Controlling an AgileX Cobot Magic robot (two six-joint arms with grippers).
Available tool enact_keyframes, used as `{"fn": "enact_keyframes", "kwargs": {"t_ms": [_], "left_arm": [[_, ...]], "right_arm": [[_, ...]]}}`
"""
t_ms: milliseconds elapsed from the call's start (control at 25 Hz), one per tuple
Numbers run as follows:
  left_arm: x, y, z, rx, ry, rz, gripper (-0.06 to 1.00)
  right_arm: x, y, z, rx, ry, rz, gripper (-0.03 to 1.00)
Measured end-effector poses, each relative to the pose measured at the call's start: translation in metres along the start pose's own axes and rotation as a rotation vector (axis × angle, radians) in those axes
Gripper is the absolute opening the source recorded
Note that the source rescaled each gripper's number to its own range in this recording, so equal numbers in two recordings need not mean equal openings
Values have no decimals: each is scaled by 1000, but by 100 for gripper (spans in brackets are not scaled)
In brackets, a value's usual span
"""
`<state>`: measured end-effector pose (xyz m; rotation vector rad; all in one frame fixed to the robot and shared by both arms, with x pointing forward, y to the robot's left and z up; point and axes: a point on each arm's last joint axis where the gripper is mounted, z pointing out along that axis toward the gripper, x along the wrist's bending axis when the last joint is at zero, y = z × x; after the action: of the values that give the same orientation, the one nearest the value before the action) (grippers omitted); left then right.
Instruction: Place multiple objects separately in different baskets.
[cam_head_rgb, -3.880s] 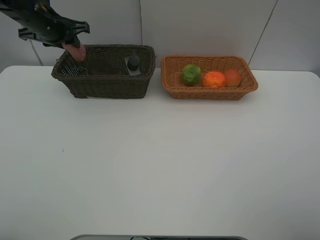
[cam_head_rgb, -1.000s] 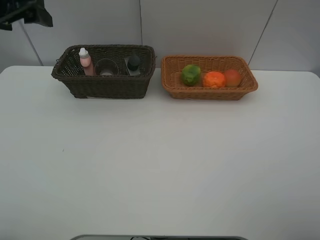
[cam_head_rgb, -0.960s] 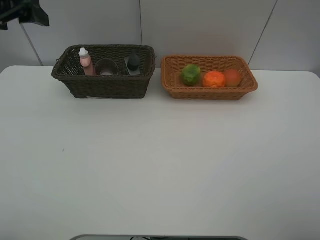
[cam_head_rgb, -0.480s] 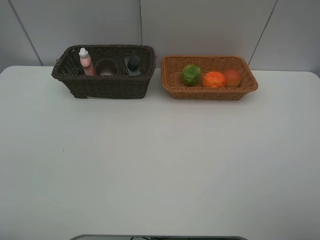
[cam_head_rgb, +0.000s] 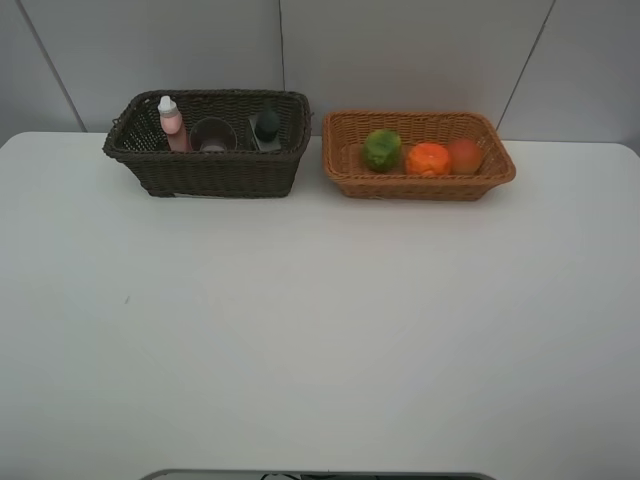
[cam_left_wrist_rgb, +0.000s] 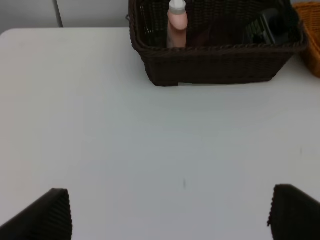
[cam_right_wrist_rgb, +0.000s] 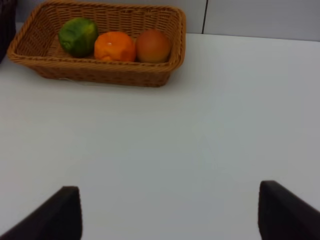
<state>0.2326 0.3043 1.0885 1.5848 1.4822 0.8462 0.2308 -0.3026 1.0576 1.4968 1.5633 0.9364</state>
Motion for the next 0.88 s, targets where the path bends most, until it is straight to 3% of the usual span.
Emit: {"fn": "enact_keyframes", "kwargs": {"t_ms": [120,280,880], "left_arm": [[1,-10,-2,-24,0,21,100],[2,-27,12,33,3,27,100],[2,-32,17,-6,0,27,100]], "right_arm": [[0,0,0,0,0,0,79],[0,0,0,0,0,0,79],[0,0,0,0,0,0,79]]}}
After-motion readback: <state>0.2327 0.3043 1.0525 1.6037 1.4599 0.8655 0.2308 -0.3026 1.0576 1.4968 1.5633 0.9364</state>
